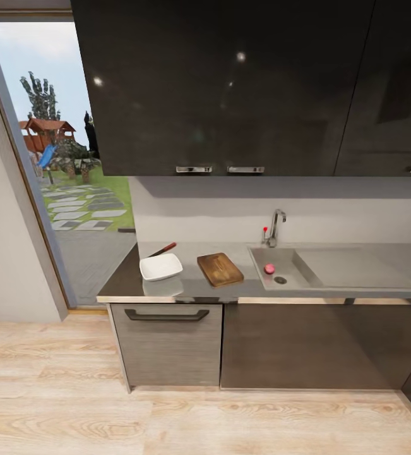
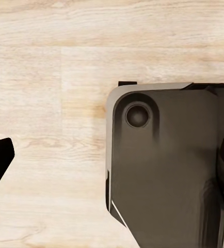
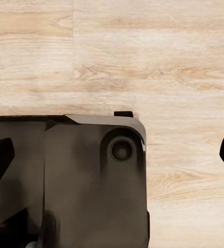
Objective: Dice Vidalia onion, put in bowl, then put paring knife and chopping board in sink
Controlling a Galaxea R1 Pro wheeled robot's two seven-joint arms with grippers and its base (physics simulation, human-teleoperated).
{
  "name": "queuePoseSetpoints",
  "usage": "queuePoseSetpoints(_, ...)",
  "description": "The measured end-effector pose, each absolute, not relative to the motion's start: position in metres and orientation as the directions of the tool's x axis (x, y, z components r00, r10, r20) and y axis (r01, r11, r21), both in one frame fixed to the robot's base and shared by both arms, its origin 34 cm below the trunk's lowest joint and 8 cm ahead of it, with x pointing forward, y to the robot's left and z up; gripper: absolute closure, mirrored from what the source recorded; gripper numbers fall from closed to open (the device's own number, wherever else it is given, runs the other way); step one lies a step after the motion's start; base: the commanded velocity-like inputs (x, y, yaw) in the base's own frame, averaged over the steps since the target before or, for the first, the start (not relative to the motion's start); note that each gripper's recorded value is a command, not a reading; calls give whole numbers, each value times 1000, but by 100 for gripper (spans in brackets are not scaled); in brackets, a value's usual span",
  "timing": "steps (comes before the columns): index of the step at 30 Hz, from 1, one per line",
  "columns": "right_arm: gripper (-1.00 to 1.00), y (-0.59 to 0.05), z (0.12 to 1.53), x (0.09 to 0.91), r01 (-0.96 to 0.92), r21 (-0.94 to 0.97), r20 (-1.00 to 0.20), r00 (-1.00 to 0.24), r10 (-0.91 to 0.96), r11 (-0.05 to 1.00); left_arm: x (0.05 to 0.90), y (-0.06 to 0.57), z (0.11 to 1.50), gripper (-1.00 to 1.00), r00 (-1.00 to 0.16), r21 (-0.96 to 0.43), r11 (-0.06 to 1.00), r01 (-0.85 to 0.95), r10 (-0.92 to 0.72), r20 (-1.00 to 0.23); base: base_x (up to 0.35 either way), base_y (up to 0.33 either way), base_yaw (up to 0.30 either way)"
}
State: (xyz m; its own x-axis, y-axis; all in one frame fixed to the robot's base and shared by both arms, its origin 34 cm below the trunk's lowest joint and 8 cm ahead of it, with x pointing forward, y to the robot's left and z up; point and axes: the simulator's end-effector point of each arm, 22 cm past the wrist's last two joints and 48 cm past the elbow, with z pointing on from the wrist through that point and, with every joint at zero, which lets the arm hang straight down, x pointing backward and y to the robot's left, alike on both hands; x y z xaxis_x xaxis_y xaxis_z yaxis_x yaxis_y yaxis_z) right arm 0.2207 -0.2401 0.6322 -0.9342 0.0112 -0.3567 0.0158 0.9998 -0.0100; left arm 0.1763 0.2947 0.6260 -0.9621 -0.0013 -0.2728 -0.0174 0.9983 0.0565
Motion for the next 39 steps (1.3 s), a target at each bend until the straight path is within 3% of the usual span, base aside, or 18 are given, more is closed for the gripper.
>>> queuePoseSetpoints(29, -100, -239, 633, 225, 9, -6, -366, -931, 6, 1000, 177, 294, 626, -100, -962, 55, 998, -17, -2, -275, 38, -38, 0)
queuePoseSetpoints(39, -100, -241, 676, 340, 21, -7, -594, -804, 13, 1000, 180, 295, 627, -100, -959, 57, 998, -18, -1, -282, 14, -14, 0)
